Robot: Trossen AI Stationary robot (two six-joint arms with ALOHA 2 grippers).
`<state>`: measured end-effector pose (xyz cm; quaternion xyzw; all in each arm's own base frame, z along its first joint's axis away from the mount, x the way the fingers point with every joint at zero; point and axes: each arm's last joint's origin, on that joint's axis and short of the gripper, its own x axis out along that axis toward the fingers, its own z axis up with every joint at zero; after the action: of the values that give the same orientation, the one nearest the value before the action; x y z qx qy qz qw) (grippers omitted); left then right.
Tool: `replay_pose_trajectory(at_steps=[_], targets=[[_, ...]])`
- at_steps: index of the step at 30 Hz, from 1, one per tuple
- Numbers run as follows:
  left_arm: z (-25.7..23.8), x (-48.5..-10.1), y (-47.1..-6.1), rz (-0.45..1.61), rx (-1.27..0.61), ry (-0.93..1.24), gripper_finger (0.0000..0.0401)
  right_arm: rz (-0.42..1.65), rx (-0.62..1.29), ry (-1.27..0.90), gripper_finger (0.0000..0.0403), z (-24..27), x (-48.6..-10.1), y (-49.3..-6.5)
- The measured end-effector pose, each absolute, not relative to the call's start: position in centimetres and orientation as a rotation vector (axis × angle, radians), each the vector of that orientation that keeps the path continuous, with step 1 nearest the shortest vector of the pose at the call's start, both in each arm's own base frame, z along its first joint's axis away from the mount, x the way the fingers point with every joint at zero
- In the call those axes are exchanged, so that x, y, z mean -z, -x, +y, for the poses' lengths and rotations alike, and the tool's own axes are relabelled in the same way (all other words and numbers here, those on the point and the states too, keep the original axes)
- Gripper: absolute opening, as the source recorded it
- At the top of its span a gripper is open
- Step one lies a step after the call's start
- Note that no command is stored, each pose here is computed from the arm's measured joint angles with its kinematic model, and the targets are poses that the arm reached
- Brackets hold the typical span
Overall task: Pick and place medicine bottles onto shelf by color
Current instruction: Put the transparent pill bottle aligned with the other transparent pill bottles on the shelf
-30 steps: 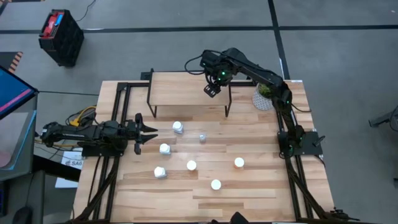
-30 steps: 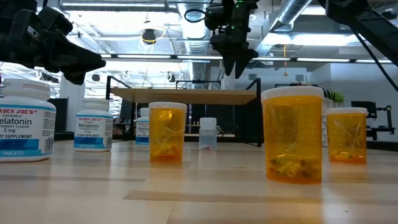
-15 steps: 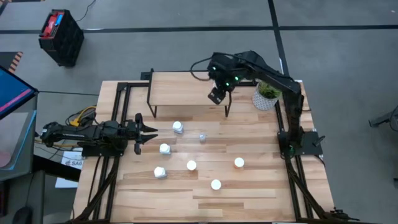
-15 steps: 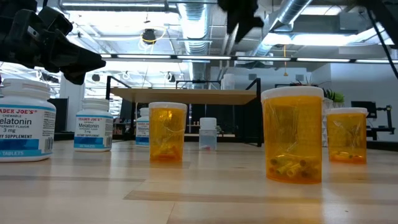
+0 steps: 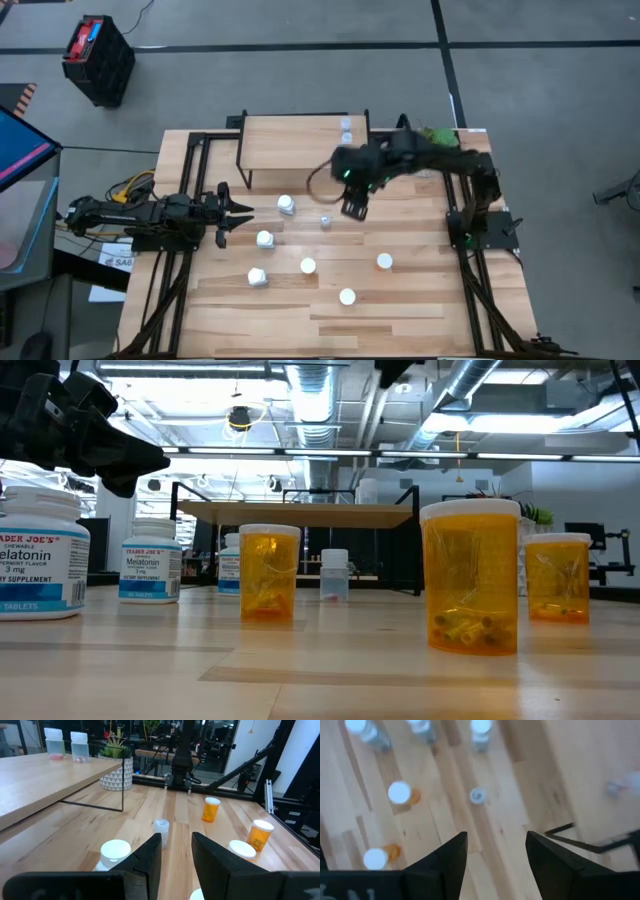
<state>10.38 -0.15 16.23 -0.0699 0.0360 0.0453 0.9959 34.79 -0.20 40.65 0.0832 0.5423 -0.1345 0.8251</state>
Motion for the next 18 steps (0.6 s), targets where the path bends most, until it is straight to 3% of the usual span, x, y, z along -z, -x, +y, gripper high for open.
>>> replay_pose_trajectory(at_steps=[18], targets=[[-0.2, -16.2, -10.4, 0.072, -0.09, 0.135, 0.0096, 1.54, 0.135, 0.073, 0.0199, 0.6, -27.7, -42.8]])
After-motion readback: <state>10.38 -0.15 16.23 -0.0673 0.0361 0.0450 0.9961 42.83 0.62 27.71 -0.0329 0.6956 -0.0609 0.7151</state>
